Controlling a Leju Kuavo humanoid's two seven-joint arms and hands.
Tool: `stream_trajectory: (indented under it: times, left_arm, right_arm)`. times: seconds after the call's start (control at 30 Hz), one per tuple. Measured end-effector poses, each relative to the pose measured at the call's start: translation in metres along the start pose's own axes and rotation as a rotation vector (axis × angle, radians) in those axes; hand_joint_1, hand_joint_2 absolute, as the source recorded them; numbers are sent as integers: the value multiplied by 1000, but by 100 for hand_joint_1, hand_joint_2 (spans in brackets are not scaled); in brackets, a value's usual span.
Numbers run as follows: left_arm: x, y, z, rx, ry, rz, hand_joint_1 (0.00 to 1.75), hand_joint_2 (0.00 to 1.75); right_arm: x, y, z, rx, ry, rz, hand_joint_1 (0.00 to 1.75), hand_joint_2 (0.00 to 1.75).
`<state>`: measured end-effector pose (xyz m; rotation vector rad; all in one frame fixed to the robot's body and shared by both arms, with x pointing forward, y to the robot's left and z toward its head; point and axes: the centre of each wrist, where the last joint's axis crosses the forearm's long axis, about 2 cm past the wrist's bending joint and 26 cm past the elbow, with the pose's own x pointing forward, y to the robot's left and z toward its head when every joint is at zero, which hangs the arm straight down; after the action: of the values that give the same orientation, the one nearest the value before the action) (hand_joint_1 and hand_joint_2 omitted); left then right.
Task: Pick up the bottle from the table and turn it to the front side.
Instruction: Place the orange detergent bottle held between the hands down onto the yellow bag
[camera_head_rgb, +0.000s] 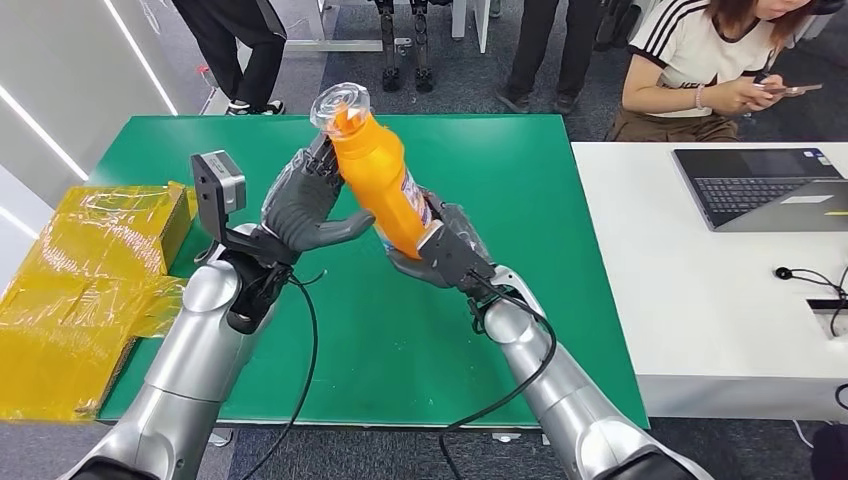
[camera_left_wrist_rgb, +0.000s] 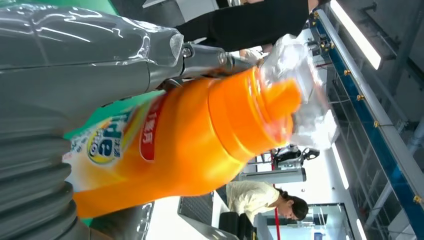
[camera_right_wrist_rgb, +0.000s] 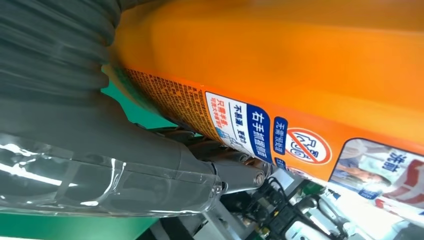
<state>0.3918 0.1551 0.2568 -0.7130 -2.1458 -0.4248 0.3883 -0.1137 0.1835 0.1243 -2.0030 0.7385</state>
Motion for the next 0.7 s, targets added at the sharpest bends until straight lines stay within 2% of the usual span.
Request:
stream_trajectory:
  times: [0.27,0.6,0.7]
  left_arm:
    - [1,-2,-7,11,-1,-32,0,175]
    - [-6,5,-3,35,29,-43,0,175]
    - [-7,6,-2,37,36,-45,131,175]
  right_arm:
    - [12,17,-12,53,-17,9,175,175]
    - [11,25,-12,93,-3,7,175,175]
    - [11,26,-12,97,1,7,175,175]
